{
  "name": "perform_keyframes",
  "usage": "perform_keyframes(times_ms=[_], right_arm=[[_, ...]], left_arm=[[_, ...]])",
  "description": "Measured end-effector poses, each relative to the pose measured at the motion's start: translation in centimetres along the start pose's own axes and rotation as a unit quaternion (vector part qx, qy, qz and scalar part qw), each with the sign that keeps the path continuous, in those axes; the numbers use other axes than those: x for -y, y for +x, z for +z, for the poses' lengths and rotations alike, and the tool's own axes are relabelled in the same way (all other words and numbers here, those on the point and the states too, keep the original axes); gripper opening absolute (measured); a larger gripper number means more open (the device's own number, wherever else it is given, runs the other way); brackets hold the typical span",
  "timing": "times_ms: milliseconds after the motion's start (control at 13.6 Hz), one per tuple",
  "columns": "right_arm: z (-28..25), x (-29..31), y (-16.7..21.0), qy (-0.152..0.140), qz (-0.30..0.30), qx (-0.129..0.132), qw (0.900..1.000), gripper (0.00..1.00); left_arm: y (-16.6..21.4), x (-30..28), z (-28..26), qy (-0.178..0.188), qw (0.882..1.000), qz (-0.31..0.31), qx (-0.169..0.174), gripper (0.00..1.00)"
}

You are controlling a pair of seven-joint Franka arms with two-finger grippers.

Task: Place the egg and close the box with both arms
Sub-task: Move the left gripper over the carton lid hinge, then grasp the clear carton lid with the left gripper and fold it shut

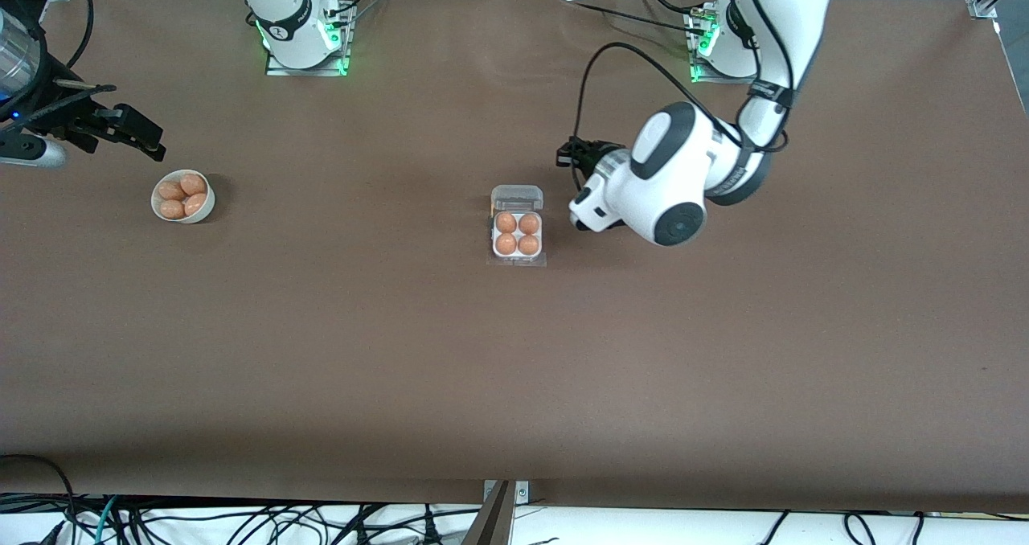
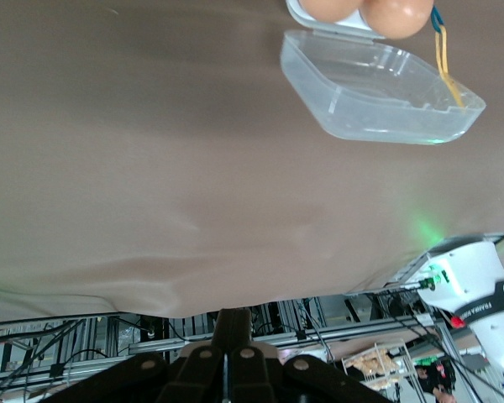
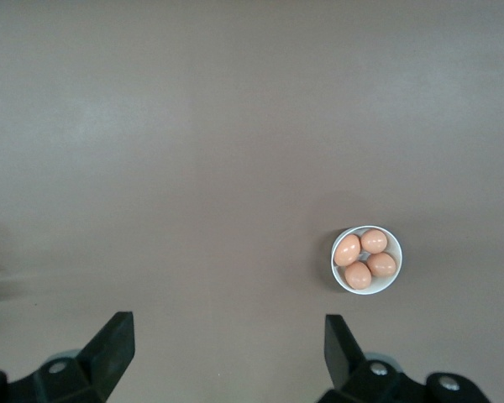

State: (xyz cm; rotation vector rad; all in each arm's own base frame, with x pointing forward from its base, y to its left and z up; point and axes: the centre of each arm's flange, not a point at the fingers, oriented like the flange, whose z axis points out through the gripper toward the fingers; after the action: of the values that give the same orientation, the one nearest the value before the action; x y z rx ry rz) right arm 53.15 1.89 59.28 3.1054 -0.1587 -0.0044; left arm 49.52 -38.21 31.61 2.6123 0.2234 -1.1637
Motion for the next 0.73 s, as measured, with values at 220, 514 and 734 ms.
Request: perform_keyframes(times_ms=[220, 514, 734], right_arm=[[0.0, 0.2, 0.0, 0.000, -0.001, 0.001, 1.000, 1.00], [0.1, 0.2, -0.1, -0.001, -0.002, 0.003, 1.000, 1.00], [0.1, 0.2, -0.1, -0.001, -0.002, 0.003, 1.000, 1.00]], left_arm=[[-0.1, -3.1, 1.7, -0.001, 1.000, -0.013, 0.007, 0.01], [1.0, -5.5, 4.7, 0.011, 1.000, -0.018, 0.005, 0.01], [1.5, -6.6, 7.0, 0.016, 1.000, -0.016, -0.001, 0.01]])
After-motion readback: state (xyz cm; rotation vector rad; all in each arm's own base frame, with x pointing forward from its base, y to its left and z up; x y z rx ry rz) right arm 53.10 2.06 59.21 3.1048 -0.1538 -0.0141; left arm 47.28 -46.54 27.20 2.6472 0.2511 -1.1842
